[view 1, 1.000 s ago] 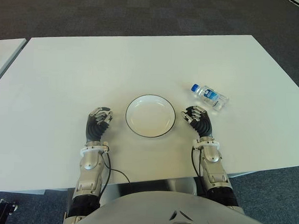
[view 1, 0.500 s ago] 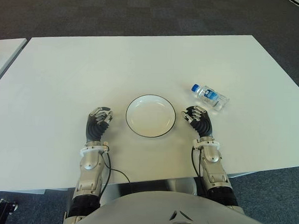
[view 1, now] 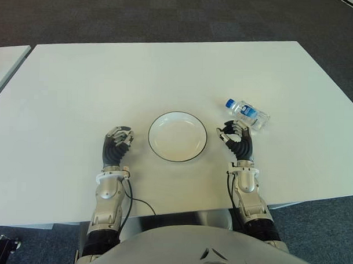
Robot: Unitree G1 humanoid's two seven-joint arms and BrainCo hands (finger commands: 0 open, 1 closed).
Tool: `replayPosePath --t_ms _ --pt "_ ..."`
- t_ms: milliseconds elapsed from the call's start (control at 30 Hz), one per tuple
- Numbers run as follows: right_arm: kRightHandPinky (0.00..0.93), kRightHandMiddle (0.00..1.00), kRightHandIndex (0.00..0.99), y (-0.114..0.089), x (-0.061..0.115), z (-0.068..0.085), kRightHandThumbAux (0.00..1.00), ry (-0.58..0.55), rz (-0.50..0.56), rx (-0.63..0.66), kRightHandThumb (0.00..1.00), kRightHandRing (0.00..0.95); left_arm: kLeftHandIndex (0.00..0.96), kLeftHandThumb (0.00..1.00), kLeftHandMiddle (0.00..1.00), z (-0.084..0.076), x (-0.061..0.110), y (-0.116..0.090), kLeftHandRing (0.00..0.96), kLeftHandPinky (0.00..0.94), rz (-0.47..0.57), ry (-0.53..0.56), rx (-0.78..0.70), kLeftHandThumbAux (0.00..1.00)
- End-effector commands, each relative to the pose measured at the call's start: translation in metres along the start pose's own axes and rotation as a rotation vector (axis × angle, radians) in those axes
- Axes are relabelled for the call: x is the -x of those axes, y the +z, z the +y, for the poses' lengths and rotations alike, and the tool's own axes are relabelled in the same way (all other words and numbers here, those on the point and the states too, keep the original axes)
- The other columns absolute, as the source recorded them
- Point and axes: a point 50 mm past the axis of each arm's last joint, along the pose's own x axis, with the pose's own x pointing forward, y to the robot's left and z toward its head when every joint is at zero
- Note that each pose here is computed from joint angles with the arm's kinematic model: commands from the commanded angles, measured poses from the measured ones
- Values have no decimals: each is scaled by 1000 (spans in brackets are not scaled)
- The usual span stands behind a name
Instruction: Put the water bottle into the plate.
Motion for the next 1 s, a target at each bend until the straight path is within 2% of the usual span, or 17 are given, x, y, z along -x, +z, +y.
replayPosePath --t_ms 33,100,300,400,633,833,1000 --pt "360 546 411 10 -8 -4 730 -11 -83 83 703 482 434 704 730 1 2 -1 742 751 8 17 -11 717" --pt "312 464 407 14 -16 -9 729 -12 -125 160 699 406 434 703 734 0 2 -1 746 753 4 14 -13 717" --pt "234 342 402 17 -30 -18 726 -18 -172 272 693 299 434 703 739 0 2 -1 750 753 3 9 -10 717" --pt "175 242 200 16 -42 -24 661 -32 -188 346 586 223 434 703 749 0 3 -1 759 771 -9 -1 -11 717" --pt "129 84 30 20 -60 -28 540 -70 -203 458 523 97 434 703 755 0 3 -2 764 760 -16 -13 -17 717" --pt "89 15 3 35 -76 -33 484 -105 -218 509 528 25 433 702 754 1 4 -2 766 763 -15 -13 -21 718" --pt "48 2 0 45 -83 -37 448 -106 -214 556 552 4 433 702 751 1 4 -3 763 756 -24 -16 -15 718"
